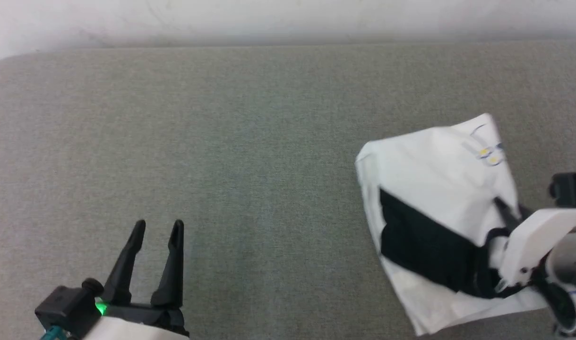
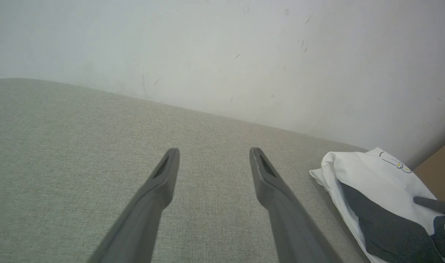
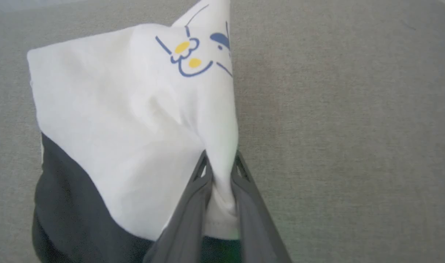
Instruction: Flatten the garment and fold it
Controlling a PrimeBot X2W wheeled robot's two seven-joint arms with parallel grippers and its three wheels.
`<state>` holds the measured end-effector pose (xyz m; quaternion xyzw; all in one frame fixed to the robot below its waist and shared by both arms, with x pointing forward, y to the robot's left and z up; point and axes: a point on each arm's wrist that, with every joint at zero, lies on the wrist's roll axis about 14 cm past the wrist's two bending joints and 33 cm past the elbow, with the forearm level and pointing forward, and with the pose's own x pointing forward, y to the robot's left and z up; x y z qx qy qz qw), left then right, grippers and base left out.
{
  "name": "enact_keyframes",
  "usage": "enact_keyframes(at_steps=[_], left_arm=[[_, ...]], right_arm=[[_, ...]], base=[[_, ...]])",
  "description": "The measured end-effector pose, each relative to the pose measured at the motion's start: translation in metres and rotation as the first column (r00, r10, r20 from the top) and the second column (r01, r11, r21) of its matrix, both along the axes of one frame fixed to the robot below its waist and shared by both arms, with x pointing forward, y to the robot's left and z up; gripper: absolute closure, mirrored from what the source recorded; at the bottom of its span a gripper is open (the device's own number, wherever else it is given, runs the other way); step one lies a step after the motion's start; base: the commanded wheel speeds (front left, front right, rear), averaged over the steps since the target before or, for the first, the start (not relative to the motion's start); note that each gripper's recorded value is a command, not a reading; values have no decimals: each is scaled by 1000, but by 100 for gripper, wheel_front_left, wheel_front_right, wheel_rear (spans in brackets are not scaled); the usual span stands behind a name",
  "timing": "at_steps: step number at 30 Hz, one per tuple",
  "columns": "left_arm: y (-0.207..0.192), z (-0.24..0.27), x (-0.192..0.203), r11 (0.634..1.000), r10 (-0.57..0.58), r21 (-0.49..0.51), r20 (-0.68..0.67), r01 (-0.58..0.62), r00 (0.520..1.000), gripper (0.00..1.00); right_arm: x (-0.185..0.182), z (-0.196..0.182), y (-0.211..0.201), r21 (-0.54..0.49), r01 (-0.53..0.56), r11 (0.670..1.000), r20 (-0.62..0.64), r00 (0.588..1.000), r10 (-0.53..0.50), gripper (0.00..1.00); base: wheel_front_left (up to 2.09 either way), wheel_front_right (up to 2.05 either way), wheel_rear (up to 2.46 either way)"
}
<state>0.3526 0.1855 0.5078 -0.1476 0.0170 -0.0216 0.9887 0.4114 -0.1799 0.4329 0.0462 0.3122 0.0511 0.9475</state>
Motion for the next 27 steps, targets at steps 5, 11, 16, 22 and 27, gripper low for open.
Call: enact_keyframes(at_steps=[5, 11, 16, 22, 27], left_arm=[[-7, 1, 18, 999, -40, 12, 13, 39, 999, 0], [-17, -2, 46, 995, -92, 32, 22, 91, 996, 0], [-27, -11, 72, 990, -136, 38, 25, 135, 990, 0], [-39, -33, 91, 985, -172, 25, -7, 173, 985, 0], [-42, -51, 99, 983, -182, 16, -43, 183, 982, 0]], right_arm=[[13, 12, -49, -174, 25, 984, -11, 1000, -28, 100], [35, 29, -105, -390, 30, 920, 1, 999, -32, 100], [53, 35, -144, -537, 28, 843, 0, 999, -33, 100], [56, 27, -196, -685, 5, 729, -71, 995, -73, 100], [55, 18, -224, -760, -26, 649, -124, 986, -107, 100]], base=[[0, 0, 0], [0, 0, 0], [0, 0, 0], [0, 0, 0], [0, 0, 0]])
